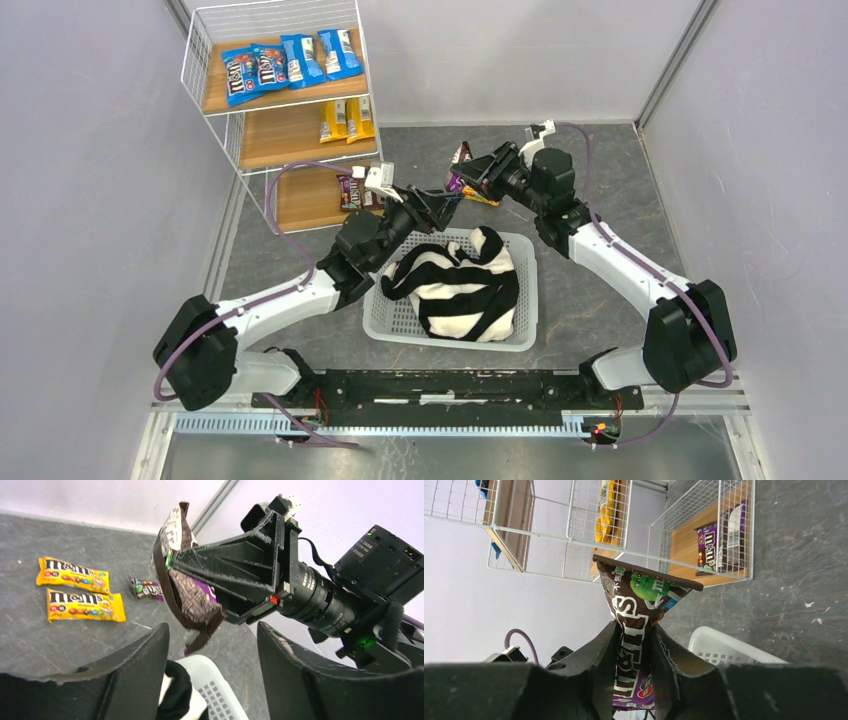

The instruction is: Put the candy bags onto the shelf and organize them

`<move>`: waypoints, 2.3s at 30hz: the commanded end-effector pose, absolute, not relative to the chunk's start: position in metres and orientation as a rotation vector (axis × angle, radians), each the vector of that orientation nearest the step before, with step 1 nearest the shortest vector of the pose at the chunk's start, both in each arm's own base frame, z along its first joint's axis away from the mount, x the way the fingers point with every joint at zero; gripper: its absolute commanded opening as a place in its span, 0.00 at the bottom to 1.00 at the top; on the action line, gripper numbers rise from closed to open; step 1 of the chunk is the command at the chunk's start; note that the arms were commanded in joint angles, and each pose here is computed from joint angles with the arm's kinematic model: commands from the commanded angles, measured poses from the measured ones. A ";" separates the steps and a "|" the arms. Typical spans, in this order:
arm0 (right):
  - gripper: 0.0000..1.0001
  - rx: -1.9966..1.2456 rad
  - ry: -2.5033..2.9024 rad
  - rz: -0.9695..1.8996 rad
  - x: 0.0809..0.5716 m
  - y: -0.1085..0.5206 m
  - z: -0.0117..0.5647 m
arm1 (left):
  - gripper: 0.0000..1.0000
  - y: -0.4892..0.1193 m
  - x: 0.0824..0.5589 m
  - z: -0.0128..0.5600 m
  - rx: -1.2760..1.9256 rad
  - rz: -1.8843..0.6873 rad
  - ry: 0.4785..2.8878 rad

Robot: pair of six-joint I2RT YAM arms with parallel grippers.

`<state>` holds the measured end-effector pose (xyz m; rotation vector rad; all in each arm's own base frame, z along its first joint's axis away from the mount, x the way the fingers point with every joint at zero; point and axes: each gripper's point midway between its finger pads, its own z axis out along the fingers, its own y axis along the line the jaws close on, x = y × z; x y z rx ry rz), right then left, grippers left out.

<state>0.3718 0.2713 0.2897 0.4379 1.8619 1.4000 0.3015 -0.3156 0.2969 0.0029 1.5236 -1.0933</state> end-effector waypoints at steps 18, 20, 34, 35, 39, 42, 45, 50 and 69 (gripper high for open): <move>0.62 0.457 1.813 1.400 0.369 0.278 0.301 | 0.14 -0.286 0.325 0.301 -0.206 -0.947 1.531; 0.77 0.429 1.811 1.371 0.370 0.276 0.301 | 0.10 -0.283 0.323 0.300 -0.231 -0.982 1.559; 0.90 0.381 1.831 1.126 0.379 0.212 0.270 | 0.06 -0.139 0.311 0.266 -0.506 -1.160 1.662; 0.90 0.381 1.836 1.112 0.379 0.208 0.267 | 0.06 -0.130 0.310 0.264 -0.532 -1.153 1.668; 0.90 0.373 1.850 1.059 0.380 0.196 0.261 | 0.05 -0.089 0.314 0.247 -0.656 -1.104 1.655; 0.90 0.358 1.861 1.038 0.381 0.191 0.258 | 0.04 -0.069 0.322 0.231 -0.735 -1.120 1.621; 0.90 0.346 1.880 1.017 0.380 0.186 0.254 | 0.03 -0.052 0.334 0.223 -0.816 -1.140 1.542; 0.91 0.350 1.879 0.984 0.378 0.171 0.243 | 0.03 -0.034 0.358 0.216 -0.890 -1.127 1.475; 0.95 0.340 1.895 0.957 0.379 0.132 0.227 | 0.03 0.001 0.415 0.157 -1.045 -1.079 1.385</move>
